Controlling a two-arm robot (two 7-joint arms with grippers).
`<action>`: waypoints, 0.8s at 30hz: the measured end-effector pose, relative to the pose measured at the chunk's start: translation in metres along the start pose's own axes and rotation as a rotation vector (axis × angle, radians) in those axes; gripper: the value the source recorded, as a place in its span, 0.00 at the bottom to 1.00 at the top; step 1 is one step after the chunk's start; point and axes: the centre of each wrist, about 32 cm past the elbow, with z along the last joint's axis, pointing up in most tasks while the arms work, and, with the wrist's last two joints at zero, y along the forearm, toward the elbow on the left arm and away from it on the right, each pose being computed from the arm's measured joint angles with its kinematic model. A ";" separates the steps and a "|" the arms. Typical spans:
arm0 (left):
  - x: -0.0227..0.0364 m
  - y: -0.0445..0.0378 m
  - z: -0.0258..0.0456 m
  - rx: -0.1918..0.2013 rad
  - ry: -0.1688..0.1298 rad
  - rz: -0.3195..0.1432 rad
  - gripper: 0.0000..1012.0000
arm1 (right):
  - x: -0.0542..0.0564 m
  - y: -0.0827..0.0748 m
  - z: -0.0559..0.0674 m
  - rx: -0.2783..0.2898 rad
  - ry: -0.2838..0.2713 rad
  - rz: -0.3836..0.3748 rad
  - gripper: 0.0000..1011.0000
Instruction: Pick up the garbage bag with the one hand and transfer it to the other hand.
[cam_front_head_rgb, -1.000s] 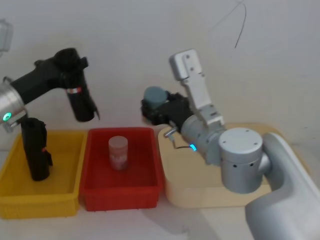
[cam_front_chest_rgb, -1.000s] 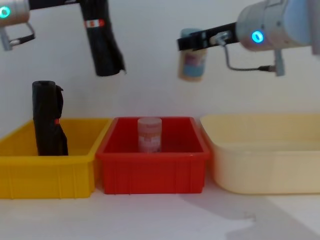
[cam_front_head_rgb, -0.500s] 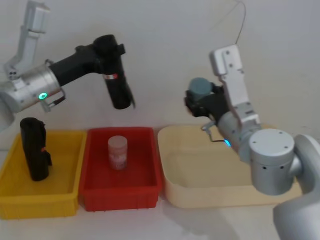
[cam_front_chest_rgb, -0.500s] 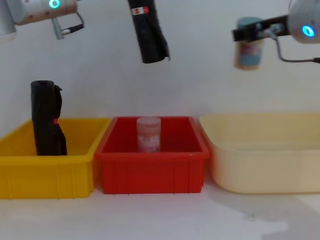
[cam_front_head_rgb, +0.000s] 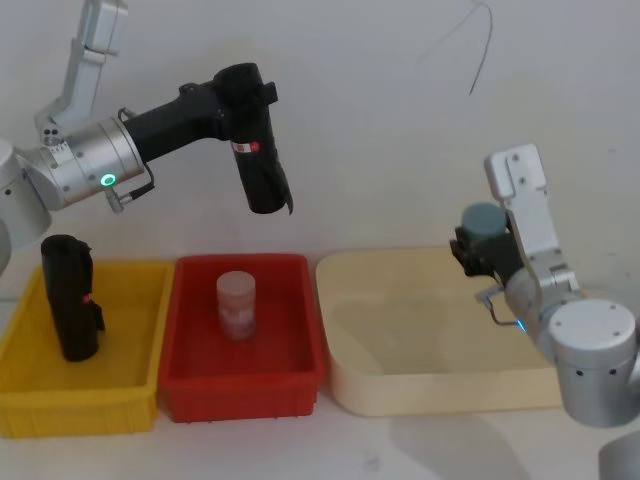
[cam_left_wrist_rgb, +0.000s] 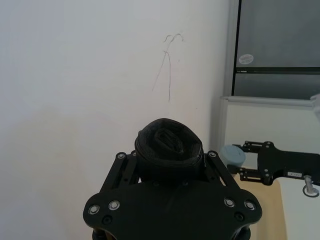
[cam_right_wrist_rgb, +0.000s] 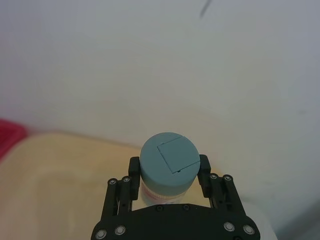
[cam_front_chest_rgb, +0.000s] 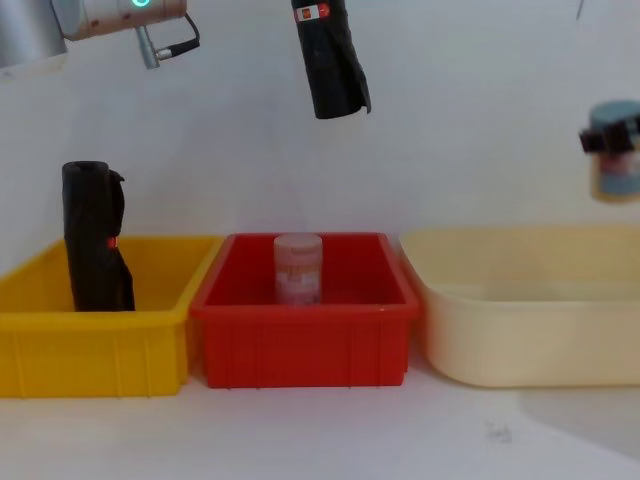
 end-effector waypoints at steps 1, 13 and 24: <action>0.0002 -0.0006 0.0002 0.000 0.000 -0.003 0.38 | 0.001 0.000 -0.004 -0.013 -0.007 -0.003 0.67; 0.0008 -0.0048 0.0029 0.004 -0.003 -0.020 0.38 | 0.007 -0.002 -0.027 -0.094 -0.038 0.035 0.67; 0.0012 -0.0060 0.0044 0.006 -0.005 -0.026 0.38 | 0.008 -0.003 -0.036 -0.124 -0.038 0.063 0.92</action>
